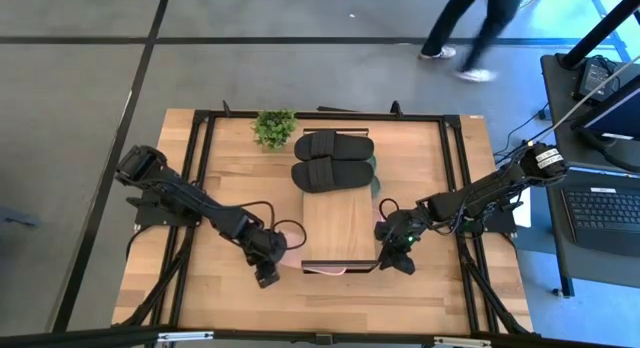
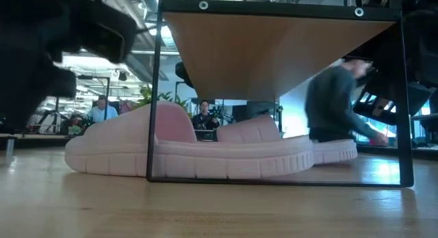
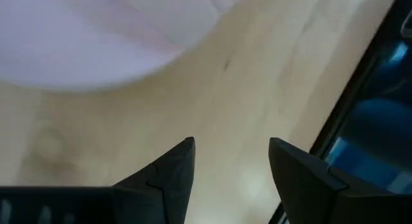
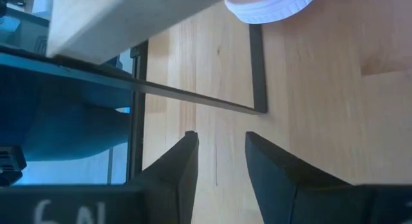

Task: Pick and place slides into the shelf
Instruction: Put the pink slide under the shelf

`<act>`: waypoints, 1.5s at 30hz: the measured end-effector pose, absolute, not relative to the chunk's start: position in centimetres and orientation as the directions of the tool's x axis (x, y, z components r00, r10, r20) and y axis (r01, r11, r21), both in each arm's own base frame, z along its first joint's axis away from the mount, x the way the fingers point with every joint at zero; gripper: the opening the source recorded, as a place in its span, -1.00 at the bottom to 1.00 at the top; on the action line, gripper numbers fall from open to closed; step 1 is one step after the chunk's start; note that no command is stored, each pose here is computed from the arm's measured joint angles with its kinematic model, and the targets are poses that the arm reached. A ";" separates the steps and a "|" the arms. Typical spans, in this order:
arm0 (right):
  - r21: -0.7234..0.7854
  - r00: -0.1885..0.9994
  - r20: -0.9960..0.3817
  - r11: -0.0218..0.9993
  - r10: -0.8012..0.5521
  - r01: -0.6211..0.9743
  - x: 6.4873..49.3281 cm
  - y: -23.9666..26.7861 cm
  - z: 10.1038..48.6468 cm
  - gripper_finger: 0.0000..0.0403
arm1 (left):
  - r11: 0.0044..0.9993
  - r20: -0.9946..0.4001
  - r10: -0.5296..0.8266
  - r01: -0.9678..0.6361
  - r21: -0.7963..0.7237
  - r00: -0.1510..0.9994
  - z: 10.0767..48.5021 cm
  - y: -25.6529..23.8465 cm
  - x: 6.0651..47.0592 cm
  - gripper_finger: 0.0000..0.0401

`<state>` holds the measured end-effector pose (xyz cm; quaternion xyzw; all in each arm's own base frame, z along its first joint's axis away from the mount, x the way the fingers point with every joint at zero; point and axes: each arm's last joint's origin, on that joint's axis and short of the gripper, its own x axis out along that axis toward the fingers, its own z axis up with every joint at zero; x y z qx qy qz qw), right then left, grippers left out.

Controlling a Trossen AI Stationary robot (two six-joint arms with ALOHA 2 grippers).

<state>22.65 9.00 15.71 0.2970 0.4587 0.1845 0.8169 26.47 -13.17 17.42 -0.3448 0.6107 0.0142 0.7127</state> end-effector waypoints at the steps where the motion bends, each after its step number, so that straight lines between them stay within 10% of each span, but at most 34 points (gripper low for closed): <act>1: 0.654 0.511 -0.640 0.756 0.574 -0.029 22.6 9.0 15.7 -0.36 | 0.773 -0.887 -0.393 -0.436 -0.461 0.242 17.8 -13.1 26.3 -0.06; 14: 0.647 0.519 -0.641 0.762 0.565 -0.029 22.7 8.9 15.7 -0.36 | 0.952 -0.980 0.150 -0.286 0.108 0.129 20.3 -10.7 24.7 -0.06; 26: 0.642 0.531 -0.641 0.766 0.554 -0.024 22.7 8.9 15.7 -0.36 | 0.992 -0.989 0.130 -0.014 0.129 0.069 16.2 -11.7 26.7 -0.06; 45: 0.644 0.532 -0.641 0.765 0.553 -0.020 22.8 8.9 15.7 -0.36 | 0.986 -0.960 0.031 -0.166 -0.016 0.277 16.1 -12.4 29.1 -0.06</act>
